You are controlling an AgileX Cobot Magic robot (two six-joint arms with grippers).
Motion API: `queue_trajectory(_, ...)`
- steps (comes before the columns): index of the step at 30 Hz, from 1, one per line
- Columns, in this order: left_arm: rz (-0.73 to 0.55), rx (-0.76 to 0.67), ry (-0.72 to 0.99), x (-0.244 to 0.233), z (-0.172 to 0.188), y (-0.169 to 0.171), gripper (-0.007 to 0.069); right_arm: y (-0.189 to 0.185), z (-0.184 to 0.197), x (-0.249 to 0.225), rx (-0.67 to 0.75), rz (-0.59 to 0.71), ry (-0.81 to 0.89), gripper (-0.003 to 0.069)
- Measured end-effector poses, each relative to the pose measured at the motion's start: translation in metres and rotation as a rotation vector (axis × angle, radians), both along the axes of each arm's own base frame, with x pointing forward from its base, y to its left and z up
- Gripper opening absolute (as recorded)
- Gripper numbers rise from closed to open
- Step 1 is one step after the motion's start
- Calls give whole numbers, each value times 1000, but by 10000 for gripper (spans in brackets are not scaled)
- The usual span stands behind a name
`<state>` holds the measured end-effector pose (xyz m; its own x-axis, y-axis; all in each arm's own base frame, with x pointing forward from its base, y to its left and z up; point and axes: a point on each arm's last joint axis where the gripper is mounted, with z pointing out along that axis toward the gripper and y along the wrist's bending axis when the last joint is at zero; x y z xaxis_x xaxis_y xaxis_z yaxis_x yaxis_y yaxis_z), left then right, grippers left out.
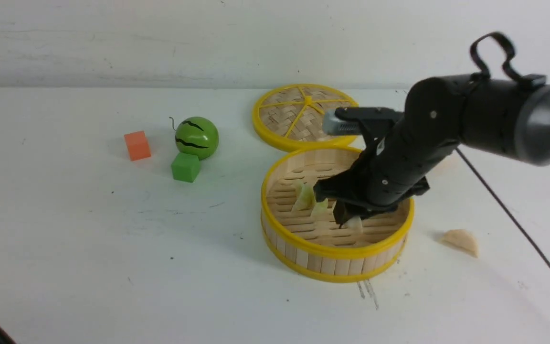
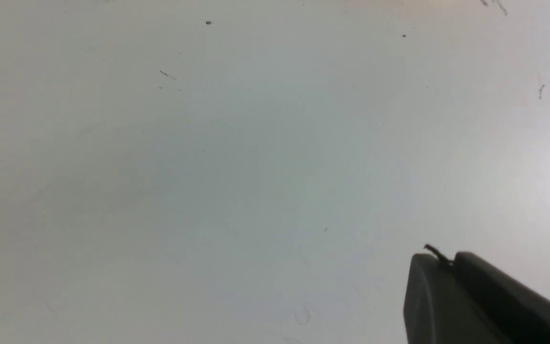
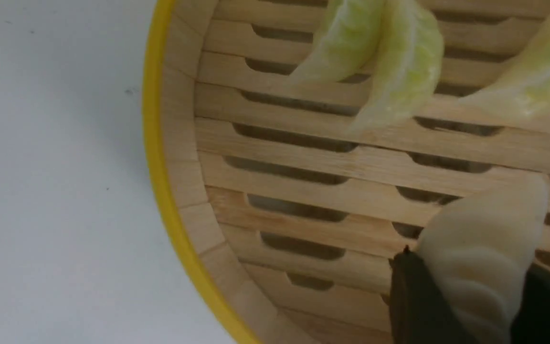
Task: Put the dumplings into the steamer on the white table.
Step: 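Place the dumpling in the bamboo steamer basket with the right gripper, then reach for and grasp a dumpling lying on the table beside the steamer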
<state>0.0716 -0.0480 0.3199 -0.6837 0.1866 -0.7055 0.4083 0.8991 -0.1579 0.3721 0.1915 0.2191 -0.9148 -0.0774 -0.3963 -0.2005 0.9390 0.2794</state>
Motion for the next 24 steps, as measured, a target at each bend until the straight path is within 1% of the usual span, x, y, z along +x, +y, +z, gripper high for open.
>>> queue_trajectory(3,0,0,0,0,0,0,43,4,-15,6,18,-18,15,188)
queue_trajectory(6,0,0,0,0,0,0,48,5,-21,9,27,-27,7,199)
queue_trajectory(10,0,0,0,0,0,0,49,6,-20,11,34,-29,-9,285)
queue_trajectory(11,0,0,0,0,0,0,49,6,-18,10,33,-27,-8,338)
queue_trajectory(14,0,1,1,0,0,0,49,5,-6,8,17,5,5,452)
queue_trajectory(16,0,1,2,0,0,0,49,4,2,5,-4,37,6,478)
queue_trajectory(17,0,3,4,0,0,0,51,0,16,-2,-37,86,0,508)
queue_trajectory(20,0,5,7,0,-1,0,56,-12,42,-15,-129,151,-13,527)
queue_trajectory(22,0,5,7,0,-1,0,57,-25,54,-22,-202,163,-20,528)
queue_trajectory(24,0,5,7,0,-1,0,57,-44,60,-25,-270,136,-24,525)
